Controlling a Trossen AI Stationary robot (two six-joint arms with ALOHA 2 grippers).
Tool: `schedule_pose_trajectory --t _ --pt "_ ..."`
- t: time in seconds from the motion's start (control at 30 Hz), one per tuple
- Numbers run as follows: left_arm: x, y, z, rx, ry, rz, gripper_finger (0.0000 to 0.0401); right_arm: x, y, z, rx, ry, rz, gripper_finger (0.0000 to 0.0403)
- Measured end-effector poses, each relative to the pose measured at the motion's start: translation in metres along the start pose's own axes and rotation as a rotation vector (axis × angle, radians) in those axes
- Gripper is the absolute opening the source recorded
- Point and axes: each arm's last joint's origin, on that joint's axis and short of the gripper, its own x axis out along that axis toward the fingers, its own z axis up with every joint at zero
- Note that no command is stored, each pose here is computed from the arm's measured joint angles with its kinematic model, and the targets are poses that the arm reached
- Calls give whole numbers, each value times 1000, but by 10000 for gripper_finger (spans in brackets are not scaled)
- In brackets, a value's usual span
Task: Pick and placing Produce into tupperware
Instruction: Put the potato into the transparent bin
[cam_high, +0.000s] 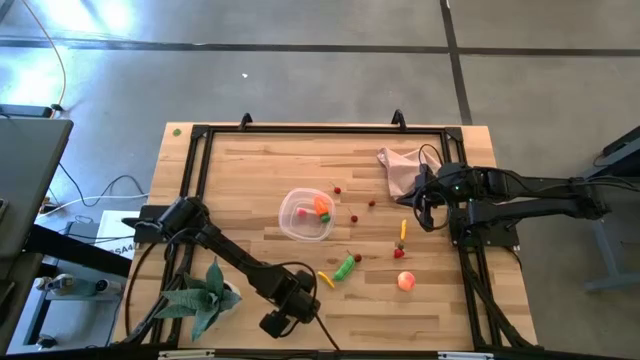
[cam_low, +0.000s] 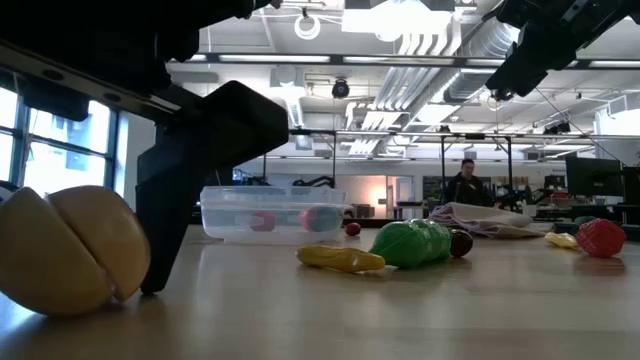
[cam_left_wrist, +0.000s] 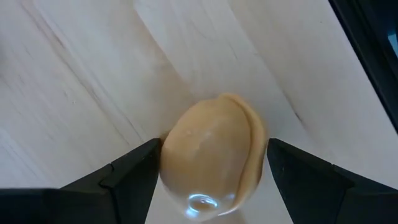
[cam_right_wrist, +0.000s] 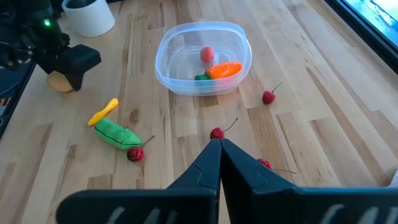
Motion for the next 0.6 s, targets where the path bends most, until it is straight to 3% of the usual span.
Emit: schedule_pose_trajectory --t 0.6 --pt "0 1 1 69 -9 16 280 0 0 0 1 0 0 0"
